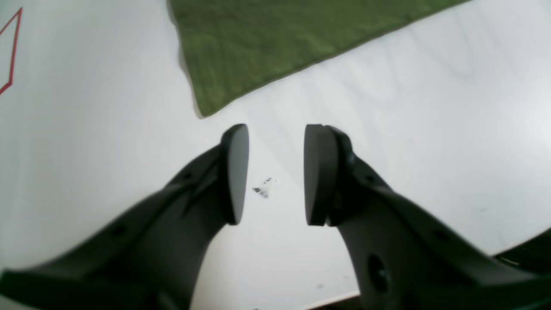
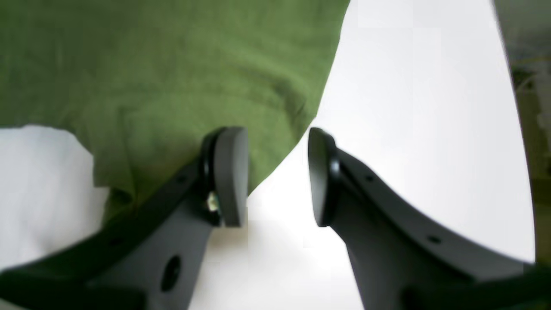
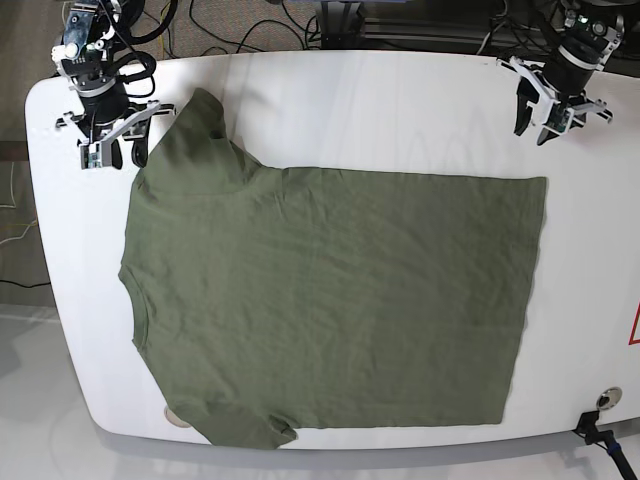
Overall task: Fold the T-shirt properly
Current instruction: 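Lower both grippers toward the shirt's shoulder corners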
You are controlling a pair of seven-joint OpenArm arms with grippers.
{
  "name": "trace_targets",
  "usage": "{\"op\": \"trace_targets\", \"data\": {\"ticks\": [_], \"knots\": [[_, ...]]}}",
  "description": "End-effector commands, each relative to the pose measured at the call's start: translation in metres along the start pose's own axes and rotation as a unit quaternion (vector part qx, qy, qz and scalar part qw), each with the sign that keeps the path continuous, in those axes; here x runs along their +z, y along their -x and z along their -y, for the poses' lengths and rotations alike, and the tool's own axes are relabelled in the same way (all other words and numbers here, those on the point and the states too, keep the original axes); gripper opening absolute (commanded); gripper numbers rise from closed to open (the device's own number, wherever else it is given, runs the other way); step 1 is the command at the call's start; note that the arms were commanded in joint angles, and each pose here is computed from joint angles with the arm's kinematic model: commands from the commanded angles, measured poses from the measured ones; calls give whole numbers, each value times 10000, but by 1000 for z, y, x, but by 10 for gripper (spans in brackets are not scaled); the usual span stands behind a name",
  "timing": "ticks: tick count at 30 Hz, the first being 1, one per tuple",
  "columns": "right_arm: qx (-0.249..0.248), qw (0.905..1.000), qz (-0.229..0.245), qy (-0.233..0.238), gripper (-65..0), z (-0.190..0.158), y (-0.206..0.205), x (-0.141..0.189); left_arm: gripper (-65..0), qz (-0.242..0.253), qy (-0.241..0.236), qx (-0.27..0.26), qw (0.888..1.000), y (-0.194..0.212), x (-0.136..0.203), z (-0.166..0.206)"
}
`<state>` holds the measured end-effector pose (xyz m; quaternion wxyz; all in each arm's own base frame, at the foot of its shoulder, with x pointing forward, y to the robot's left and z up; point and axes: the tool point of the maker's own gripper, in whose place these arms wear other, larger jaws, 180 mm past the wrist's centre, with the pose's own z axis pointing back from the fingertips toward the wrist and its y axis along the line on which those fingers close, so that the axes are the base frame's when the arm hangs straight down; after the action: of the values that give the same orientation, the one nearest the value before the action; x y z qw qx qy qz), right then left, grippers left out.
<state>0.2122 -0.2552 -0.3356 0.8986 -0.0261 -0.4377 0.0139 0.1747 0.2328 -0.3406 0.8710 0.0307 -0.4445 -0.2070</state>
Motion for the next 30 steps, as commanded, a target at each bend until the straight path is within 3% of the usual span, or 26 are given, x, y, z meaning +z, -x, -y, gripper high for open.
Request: {"op": "trace_targets", "data": {"ticks": [1, 5, 9, 10, 13, 15, 23, 27, 30], "knots": [[75, 9996, 225, 176, -428, 14, -13, 5, -453, 154, -31, -92, 9998, -8, 2, -4], [183, 9988, 373, 246, -430, 30, -20, 11, -450, 269, -56, -97, 9996, -13, 0, -5], [120, 9976, 503, -469, -432, 12, -24, 11, -434, 421, -81, -54, 9991, -19, -1, -7], [77, 9967, 490, -642, -433, 8, -22, 9, -410, 545, -99, -32, 9985, -23, -1, -8], [-82, 9958, 344, -848, -432, 6, -12, -1, -259, 770, -84, -37, 9970, -31, -2, -8], [-119, 9951, 235, -951, -432, 2, -5, -9, -230, 807, -98, -17, 9967, -32, -3, -9], [201, 9859, 79, -1662, -432, -29, -1, -34, -244, 809, -219, 121, 9964, -24, -13, -18], [295, 9827, 59, -1830, -435, -33, -3, -40, -213, 713, -303, 193, 9968, -16, -18, -25], [184, 9815, -134, -1900, -423, -34, 15, -42, -215, 960, -278, 128, 9949, -28, -16, -24]]}}
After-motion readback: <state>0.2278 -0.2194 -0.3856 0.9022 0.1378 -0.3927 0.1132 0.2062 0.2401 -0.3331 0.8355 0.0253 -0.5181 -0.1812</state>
